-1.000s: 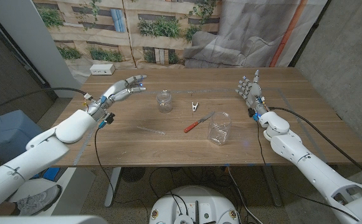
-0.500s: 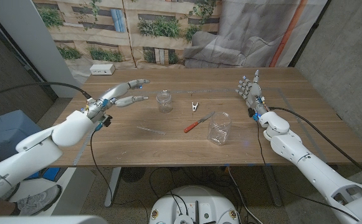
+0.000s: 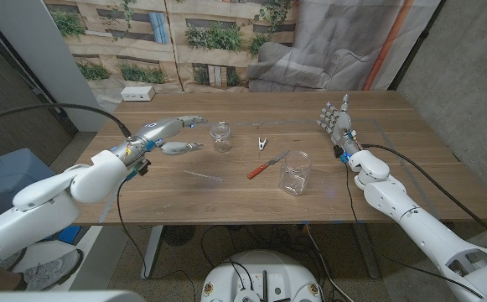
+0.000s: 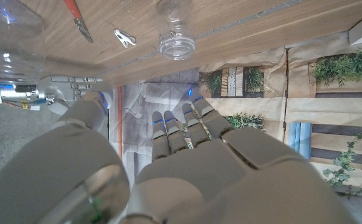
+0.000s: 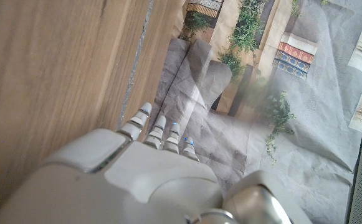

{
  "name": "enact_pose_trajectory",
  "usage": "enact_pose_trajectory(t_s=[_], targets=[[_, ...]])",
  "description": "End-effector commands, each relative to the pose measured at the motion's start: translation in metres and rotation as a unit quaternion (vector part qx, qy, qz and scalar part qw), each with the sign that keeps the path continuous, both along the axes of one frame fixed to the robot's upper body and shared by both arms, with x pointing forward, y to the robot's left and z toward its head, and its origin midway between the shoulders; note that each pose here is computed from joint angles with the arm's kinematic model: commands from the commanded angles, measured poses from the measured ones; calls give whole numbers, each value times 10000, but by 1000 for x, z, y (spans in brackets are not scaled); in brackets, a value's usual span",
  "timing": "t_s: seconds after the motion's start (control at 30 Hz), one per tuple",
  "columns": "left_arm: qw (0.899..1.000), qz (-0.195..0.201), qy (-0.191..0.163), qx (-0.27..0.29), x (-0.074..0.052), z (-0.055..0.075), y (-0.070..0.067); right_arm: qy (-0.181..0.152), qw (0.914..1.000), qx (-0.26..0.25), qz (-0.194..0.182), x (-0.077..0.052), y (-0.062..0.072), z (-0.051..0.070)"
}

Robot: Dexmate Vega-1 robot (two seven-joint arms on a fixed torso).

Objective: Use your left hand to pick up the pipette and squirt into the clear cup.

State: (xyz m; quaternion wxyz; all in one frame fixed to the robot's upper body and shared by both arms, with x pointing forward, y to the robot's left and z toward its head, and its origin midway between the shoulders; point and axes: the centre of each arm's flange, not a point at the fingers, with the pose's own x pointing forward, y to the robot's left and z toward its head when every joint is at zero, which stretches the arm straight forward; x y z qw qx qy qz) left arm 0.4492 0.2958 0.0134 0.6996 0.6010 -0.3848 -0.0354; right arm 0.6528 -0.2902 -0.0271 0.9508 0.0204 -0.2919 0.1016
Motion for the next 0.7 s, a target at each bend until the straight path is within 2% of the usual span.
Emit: enact_pose_trajectory(t_s=[0.03,0.23,0.33,0.57,0.7], targets=[[9877,928,-210,1239,-11,-8,-10,1,10000,0,-1,0,0,0],[9814,1159,-60,1531,-12,-14,-15,1,10000,-1,-1,0,0,0],[9806,1033,1,1668,-10,-16,-17,1,10000,-1,-1,0,0,0],[9744,1216,80,1889,-4,-12,-20,0,10000,-1,-1,0,0,0],[9671,1290,166,2188,-1,-11,-28,0,10000,-1,-1,0,0,0]])
